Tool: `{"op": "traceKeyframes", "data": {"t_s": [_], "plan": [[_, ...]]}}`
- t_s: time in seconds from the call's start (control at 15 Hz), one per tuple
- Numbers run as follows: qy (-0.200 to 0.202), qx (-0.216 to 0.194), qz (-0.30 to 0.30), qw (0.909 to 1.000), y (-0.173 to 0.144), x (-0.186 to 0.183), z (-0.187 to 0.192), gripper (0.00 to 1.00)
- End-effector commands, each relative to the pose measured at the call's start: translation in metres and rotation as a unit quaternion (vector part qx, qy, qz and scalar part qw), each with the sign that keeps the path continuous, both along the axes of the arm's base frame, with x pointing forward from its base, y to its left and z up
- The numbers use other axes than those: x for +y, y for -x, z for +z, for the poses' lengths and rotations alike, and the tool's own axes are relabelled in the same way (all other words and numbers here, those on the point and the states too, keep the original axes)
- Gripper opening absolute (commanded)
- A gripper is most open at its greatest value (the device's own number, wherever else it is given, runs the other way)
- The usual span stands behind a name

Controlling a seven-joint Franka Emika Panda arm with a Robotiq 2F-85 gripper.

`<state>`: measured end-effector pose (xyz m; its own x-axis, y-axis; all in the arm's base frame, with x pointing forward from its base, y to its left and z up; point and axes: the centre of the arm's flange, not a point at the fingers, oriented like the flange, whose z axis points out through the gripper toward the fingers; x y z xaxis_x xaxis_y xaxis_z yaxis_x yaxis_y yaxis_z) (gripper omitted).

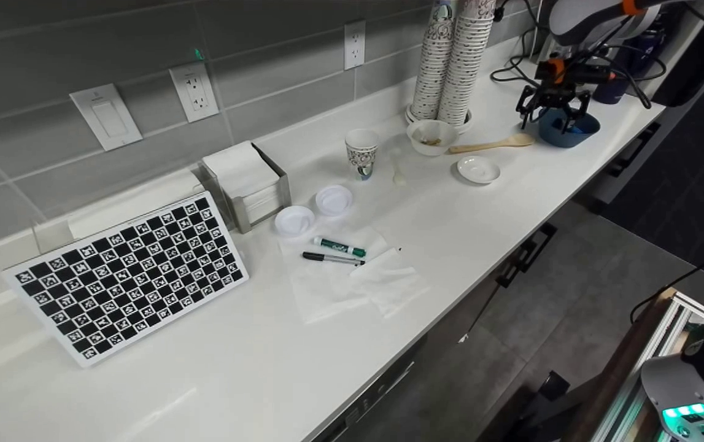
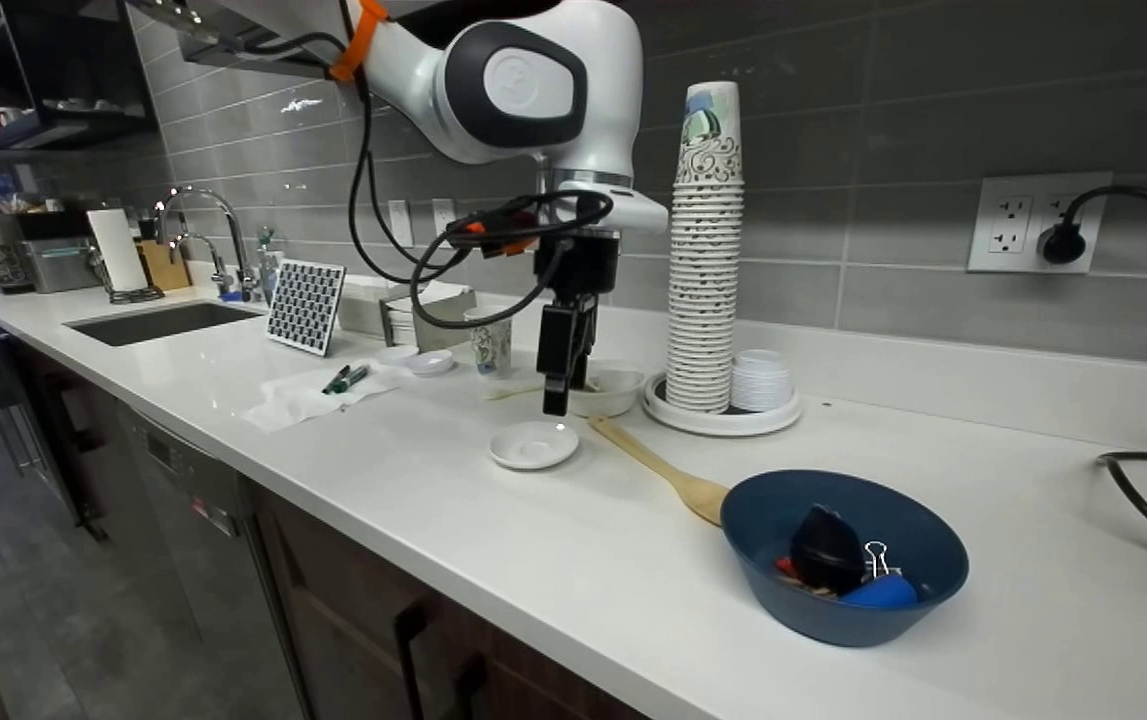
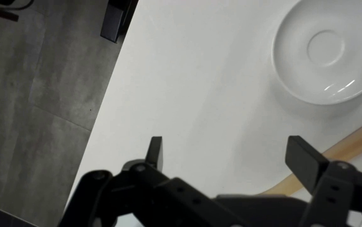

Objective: Lift the wooden spoon from the table and place it on top of the blue bowl

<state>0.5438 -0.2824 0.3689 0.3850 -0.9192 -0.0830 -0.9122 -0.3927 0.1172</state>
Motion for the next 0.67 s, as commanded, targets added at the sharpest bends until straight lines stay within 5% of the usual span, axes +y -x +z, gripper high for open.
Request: {"op": "traceKeyframes", "data": {"t_s": [0.0,0.33,0.6], "plan": [[-0.017,-0.006,-0.099,0.9949,-0.025,0.011,-0.023,1.0],[-0.053,-0.039,-0.216,0.9742,-0.058,0.0,-0.055,1.0],[-0.054,-0.086,-0.302,0.9479,-0.075,-0.021,-0.063,1.0]]}}
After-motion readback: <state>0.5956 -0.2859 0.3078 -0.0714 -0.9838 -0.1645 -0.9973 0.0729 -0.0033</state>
